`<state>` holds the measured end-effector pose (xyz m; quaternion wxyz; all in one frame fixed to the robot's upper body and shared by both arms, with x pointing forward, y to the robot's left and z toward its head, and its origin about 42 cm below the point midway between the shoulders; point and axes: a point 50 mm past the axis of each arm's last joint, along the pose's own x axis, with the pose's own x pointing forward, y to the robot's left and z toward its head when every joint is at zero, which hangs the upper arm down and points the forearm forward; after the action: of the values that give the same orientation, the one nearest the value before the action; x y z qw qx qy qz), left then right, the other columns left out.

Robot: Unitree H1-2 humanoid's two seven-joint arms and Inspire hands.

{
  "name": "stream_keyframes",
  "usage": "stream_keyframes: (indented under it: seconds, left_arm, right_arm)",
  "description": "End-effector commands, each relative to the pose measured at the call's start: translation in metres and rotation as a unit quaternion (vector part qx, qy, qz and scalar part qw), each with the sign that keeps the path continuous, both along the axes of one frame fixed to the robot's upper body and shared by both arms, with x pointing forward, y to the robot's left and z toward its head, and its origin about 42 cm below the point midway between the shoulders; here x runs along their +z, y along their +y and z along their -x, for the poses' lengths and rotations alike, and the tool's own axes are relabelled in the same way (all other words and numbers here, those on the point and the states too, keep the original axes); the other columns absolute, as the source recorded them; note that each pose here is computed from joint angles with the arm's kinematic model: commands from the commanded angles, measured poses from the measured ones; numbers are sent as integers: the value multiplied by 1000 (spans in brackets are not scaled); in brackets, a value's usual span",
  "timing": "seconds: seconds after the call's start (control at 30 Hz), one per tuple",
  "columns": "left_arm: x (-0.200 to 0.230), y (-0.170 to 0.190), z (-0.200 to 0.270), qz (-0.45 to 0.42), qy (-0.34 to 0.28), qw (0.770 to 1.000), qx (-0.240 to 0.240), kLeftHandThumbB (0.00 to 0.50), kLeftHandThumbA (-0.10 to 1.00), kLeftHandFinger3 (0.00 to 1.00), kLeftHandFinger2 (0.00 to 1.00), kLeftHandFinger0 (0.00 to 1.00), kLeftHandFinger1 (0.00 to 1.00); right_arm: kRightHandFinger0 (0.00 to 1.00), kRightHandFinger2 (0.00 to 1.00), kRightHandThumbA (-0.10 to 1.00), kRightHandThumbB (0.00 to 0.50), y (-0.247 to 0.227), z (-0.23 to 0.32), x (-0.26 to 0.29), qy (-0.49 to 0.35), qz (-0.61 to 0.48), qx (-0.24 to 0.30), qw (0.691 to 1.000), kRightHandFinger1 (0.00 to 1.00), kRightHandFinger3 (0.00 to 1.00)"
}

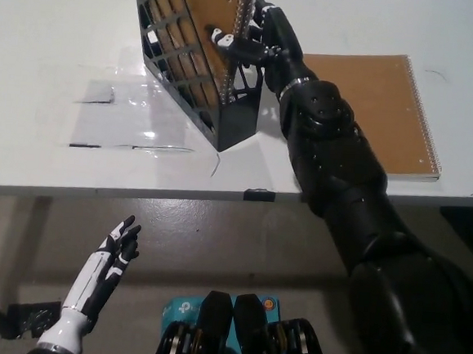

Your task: Use the right hand to pick up a book from the book holder on the left side and put it on another book on the right side

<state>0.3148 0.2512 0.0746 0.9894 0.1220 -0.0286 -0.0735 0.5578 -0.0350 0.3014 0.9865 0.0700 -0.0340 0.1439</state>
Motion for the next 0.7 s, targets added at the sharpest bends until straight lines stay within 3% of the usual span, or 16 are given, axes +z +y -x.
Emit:
stream_keyframes:
  seconds: [0.0, 0.2, 0.33, 0.67]
  left_arm:
    - [13, 2, -7, -9, -27, 999, -19, 135, 935, 1000, 1000, 938, 1000]
    - [12, -1, -8, -14, -39, 999, -19, 99, 921, 1000, 1000, 912, 1000]
    - [13, -2, -8, -19, -39, 999, -19, 129, 952, 997, 1000, 887, 1000]
    - [12, -3, -10, -38, -49, 998, -30, 120, 981, 988, 1000, 869, 1000]
  right_arm:
    - [0, 731, -100, 148, 15, -3, 86, -72, -108, 30, 991, 325, 715]
    - [0, 783, -100, 117, 11, 2, 140, -111, -159, 39, 980, 371, 789]
    - [0, 800, -100, 109, 6, 9, 182, -152, -182, 48, 970, 414, 786]
    - [0, 783, -100, 91, -6, 23, 243, -213, -179, 43, 959, 397, 808]
